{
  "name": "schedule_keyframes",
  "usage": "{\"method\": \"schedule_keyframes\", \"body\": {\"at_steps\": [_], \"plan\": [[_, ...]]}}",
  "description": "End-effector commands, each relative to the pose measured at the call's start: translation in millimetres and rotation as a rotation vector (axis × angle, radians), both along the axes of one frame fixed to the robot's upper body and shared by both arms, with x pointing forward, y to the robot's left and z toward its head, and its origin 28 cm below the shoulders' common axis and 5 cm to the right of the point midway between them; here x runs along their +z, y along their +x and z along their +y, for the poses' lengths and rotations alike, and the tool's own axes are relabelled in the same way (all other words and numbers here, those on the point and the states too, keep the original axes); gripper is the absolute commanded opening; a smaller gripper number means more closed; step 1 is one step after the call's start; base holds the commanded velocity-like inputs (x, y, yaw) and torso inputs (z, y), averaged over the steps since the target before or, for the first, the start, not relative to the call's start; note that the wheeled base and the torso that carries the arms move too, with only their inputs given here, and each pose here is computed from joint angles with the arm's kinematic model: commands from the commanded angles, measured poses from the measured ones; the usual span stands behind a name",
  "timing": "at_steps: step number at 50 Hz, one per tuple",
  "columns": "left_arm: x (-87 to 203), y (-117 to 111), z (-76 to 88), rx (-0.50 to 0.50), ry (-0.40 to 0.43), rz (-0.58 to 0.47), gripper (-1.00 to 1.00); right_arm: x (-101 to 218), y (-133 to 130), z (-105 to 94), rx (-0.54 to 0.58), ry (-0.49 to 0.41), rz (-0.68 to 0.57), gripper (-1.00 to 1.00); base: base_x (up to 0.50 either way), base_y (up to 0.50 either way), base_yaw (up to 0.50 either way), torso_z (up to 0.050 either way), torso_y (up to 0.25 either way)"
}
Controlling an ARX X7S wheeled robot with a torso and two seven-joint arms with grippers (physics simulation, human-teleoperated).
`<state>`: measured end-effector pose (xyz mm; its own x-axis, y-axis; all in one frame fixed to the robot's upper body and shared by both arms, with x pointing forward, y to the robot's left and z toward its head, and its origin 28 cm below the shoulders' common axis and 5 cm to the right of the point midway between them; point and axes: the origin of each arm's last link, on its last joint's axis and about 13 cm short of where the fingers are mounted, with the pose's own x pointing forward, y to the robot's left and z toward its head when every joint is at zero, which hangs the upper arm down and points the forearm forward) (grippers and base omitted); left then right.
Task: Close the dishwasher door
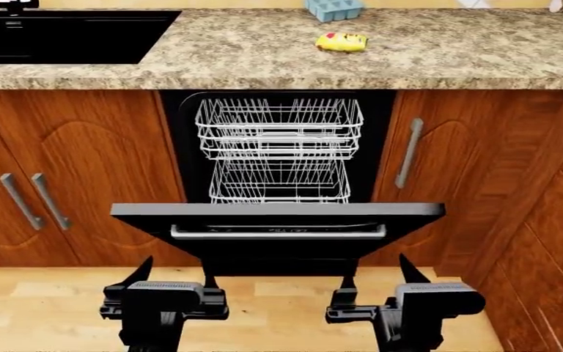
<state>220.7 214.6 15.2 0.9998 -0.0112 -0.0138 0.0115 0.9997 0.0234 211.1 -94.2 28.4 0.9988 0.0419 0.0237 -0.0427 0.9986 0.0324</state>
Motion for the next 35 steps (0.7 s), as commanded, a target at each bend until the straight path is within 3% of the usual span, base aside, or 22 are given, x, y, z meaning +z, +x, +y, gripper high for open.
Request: {"method": "schedule_keyframes", "body": {"at_steps": [1, 35], "plan": [[0.9, -1.3, 0.5, -0.021, -0.02, 0.012, 1.0, 0.6, -1.7, 0.5, -0.002, 0.001, -0.011, 1.0, 0.0, 0.0, 0.0, -0.05, 0.0], [3.5, -5.0, -0.8, -0.038, -0.027, 0.001, 1.0, 3.1, -3.4, 0.5, -0.002, -0.002, -0.023, 1.0, 0.0, 0.0, 0.0, -0.05, 0.0]]}}
